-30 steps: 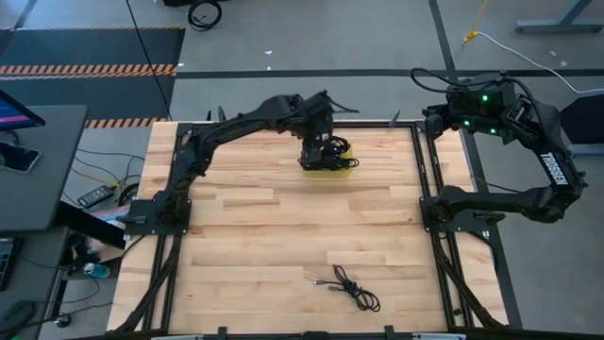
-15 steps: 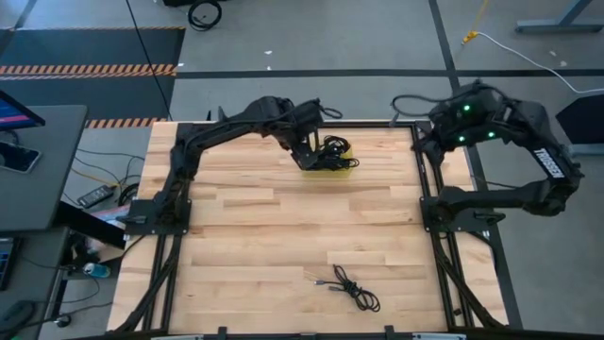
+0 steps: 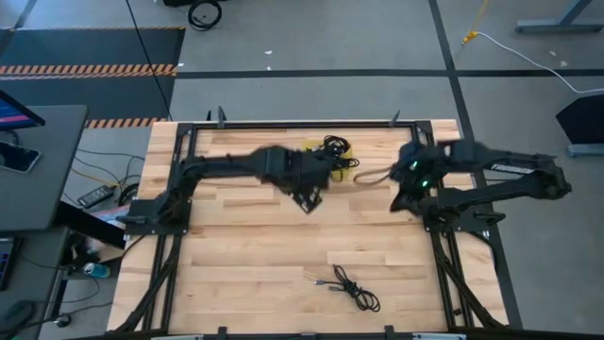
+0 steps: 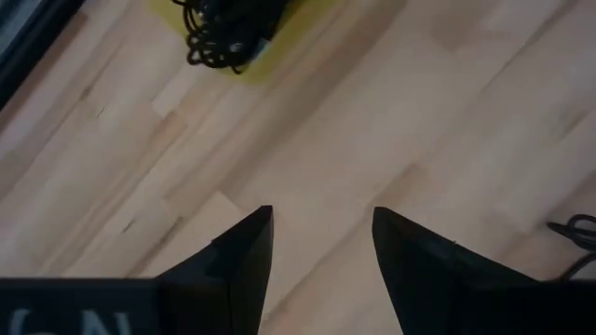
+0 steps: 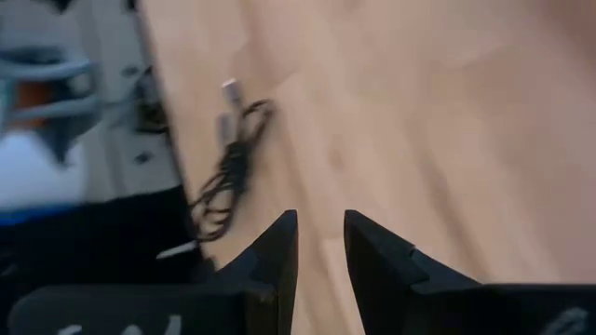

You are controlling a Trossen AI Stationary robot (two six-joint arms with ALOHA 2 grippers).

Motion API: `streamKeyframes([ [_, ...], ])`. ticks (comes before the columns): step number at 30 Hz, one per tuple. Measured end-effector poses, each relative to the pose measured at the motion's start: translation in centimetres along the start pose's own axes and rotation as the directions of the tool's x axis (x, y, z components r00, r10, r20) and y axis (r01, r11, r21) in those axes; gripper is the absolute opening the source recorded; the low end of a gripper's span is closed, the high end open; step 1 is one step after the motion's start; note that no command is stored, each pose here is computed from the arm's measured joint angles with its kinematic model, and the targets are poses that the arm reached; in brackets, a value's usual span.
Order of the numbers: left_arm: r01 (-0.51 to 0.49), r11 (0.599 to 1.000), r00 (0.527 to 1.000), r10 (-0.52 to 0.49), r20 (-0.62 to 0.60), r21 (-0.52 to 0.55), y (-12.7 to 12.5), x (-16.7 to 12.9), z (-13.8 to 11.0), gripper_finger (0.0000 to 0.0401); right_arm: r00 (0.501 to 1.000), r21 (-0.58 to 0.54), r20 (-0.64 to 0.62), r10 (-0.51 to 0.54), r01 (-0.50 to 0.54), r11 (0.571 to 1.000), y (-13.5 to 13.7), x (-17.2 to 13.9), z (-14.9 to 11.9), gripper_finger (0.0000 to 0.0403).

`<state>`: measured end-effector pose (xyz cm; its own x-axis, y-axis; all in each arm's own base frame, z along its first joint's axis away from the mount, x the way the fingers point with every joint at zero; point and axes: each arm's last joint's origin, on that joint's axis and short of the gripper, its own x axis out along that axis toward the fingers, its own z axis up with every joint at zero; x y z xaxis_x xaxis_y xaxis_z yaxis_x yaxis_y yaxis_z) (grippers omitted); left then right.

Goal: Pick and place USB-C Cables
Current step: Put the black charger cable into the yellow bin

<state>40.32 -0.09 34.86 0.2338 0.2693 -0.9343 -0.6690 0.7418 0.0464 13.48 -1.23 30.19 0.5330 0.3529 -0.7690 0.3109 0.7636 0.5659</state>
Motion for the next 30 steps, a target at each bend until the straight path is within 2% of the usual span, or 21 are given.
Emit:
streamKeyframes([
  [4,-0.035,0.999,0.999,0.035,0.04,-0.009,-2.4,-1.1,-2.5,0.0192,0.988,-0.036,-0.042,0.152,-0.153,0.988,0.4,3.9,-0.5,0.0091],
  [8,-0.025,1.0,0.998,0.025,0.058,-0.01,-4.0,-1.8,-4.3,0.0192,0.959,-0.071,-0.074,0.275,-0.28,0.957,1.8,6.8,-1.1,0.0091],
  [12,-0.021,0.999,0.997,0.017,0.075,0.048,-5.0,-2.4,-5.5,0.0192,0.935,-0.06,-0.097,0.34,-0.347,0.936,3.5,8.6,-1.7,0.0092],
  [16,-0.019,0.994,0.997,0.011,0.079,0.103,-5.5,-2.6,-6.1,0.0192,0.941,-0.019,-0.132,0.311,-0.316,0.949,4.7,10.5,-2.4,0.0098],
  [21,-0.019,0.981,0.997,0.004,0.079,0.191,-5.9,-2.8,-6.6,0.0192,0.954,0.04,-0.218,0.204,-0.2,0.979,5.2,13.5,-3.7,0.0125],
  [25,-0.02,0.975,0.997,0.002,0.079,0.221,-5.9,-2.9,-6.6,0.0192,0.963,0.057,-0.238,0.13,-0.12,0.991,5.6,16.0,-4.4,0.0154],
  [30,-0.024,0.964,0.997,0.003,0.079,0.266,-5.9,-2.9,-6.6,0.0192,0.959,0.08,-0.25,0.133,-0.116,0.99,6.3,19.1,-4.9,0.0188],
])
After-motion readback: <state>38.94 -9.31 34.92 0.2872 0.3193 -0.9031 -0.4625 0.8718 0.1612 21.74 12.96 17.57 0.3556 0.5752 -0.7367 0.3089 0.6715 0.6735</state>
